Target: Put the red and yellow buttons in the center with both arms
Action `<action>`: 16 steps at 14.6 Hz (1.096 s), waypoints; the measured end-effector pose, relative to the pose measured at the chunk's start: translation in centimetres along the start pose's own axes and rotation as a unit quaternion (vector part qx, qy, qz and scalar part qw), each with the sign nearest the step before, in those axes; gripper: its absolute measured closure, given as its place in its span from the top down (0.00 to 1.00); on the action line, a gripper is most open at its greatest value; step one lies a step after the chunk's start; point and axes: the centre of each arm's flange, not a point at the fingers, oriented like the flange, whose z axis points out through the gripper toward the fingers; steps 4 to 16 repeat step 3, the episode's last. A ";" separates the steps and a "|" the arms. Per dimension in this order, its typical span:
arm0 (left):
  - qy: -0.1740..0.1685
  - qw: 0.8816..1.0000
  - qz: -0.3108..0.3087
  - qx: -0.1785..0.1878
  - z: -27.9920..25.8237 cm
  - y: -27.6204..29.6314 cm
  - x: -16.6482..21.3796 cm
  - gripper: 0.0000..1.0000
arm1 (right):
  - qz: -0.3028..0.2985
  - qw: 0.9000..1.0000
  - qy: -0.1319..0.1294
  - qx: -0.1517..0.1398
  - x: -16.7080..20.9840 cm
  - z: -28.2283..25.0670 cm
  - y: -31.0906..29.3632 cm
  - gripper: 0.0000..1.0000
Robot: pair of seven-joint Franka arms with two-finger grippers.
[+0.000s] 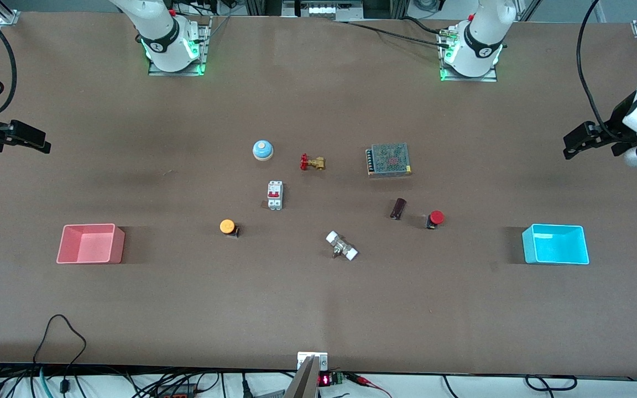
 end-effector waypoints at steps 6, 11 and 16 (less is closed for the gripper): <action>-0.001 1.000 -0.002 -0.004 -0.7 -0.5 -0.5 1.00 | 0.000 1.000 -0.001 0.000 -0.1 0.0 0.0 1.00; -0.001 1.000 -0.002 -0.004 -0.7 -0.5 -0.5 1.00 | 0.000 1.000 -0.001 0.000 -0.1 0.0 0.0 1.00; -0.001 1.000 -0.002 -0.004 -0.7 -0.5 -0.5 1.00 | 0.000 1.000 -0.001 0.000 -0.1 0.0 0.0 1.00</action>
